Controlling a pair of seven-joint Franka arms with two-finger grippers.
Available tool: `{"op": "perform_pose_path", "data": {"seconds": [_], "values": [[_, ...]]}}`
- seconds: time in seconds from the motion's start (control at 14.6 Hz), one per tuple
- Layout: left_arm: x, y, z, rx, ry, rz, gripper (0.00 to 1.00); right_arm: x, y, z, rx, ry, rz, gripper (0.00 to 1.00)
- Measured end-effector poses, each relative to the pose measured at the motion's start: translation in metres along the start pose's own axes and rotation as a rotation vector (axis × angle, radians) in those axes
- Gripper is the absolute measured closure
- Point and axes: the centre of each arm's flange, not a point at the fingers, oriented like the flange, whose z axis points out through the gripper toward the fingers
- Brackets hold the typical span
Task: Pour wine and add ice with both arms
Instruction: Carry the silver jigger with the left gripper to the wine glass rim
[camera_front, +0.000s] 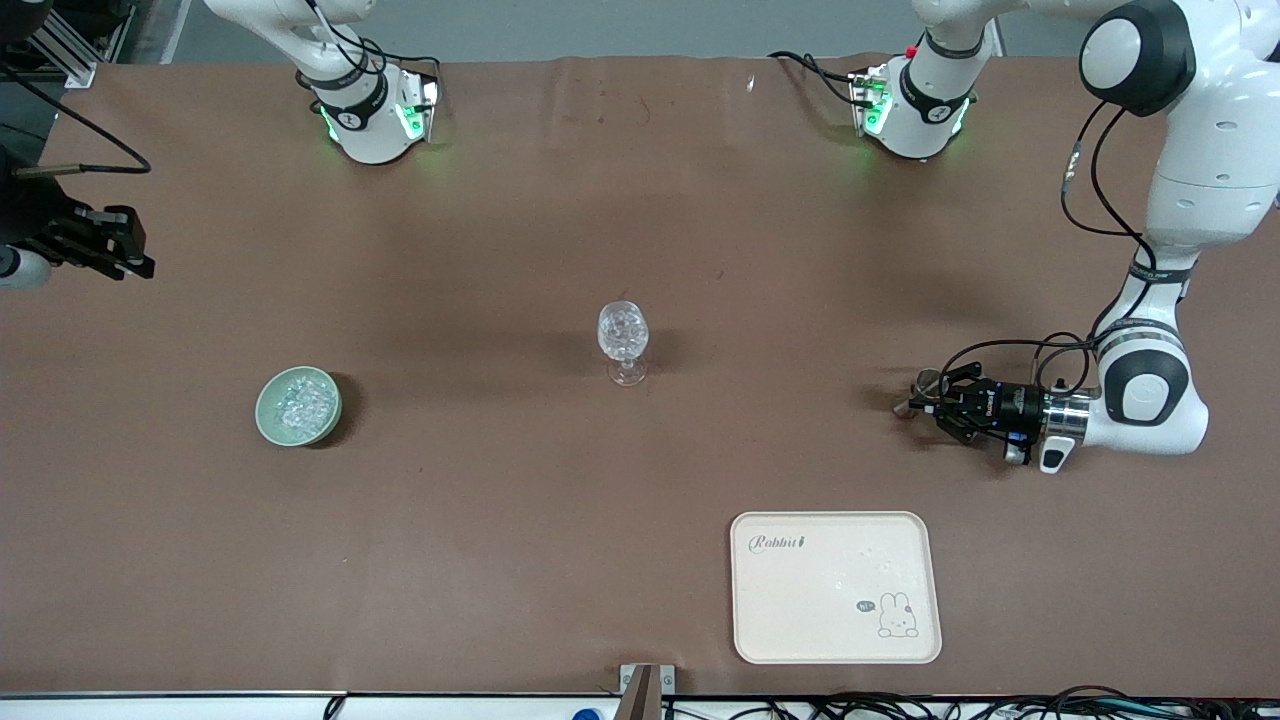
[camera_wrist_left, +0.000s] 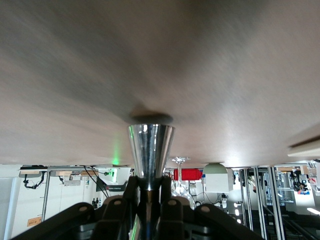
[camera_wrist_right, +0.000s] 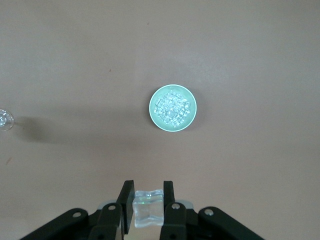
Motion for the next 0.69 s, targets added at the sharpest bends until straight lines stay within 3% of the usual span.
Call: {"op": "perform_pose_path", "data": {"seconds": [0.69], "values": [[-0.066,0.050,0.038,0.004,-0.078,-0.024,0.79,0.000,-0.001,0.000,0.003,0.000,-0.003,0.72]]}}
